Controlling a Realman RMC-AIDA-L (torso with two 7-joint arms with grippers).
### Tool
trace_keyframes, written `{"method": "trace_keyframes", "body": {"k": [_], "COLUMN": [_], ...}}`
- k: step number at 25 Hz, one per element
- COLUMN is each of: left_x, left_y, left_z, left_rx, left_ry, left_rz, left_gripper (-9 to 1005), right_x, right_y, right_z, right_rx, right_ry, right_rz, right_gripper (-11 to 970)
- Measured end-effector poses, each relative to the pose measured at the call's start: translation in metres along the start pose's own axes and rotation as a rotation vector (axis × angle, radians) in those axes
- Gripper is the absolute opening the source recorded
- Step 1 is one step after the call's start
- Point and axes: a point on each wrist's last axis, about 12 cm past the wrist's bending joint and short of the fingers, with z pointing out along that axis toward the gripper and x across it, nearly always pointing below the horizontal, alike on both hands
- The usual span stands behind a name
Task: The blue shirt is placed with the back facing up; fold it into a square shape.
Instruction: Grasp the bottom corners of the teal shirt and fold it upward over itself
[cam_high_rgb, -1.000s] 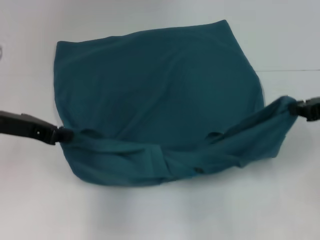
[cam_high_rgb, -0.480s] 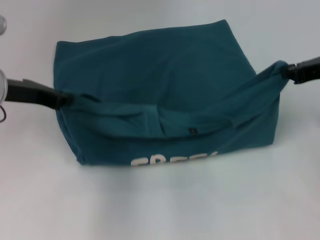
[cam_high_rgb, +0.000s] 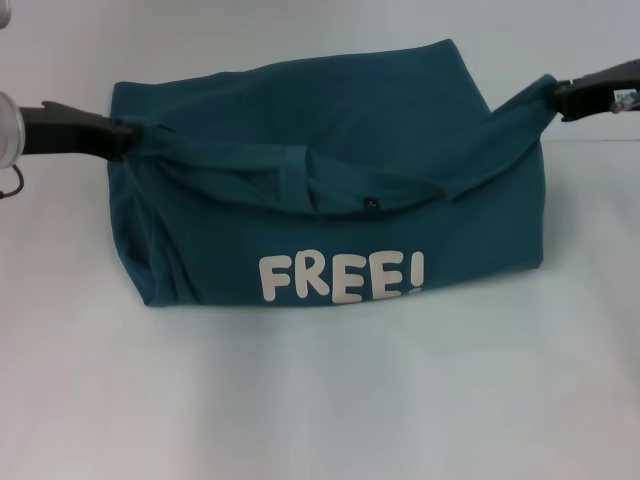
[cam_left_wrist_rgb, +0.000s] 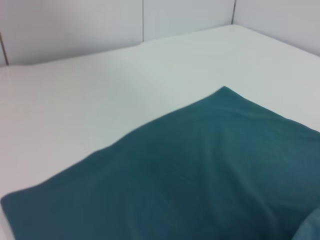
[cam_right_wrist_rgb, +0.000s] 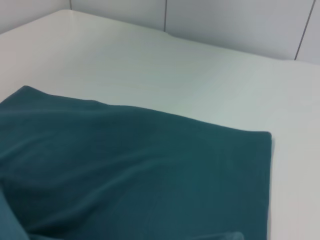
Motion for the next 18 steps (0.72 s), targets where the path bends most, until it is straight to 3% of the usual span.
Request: {"method": "trace_keyframes", "body": {"k": [18], "left_x": [-0.01], "left_y": [0.006], "left_z": [0.016], "left_rx": [-0.074], "left_ry": [-0.105], "left_rz": [0.025], "left_gripper": [48], "right_x": [-0.019], "right_y": [-0.004], "right_z": [0.031], "right_rx": [0.063], "right_ry": [-0.056], "right_rz": [-0.059], "right_gripper": [26]}}
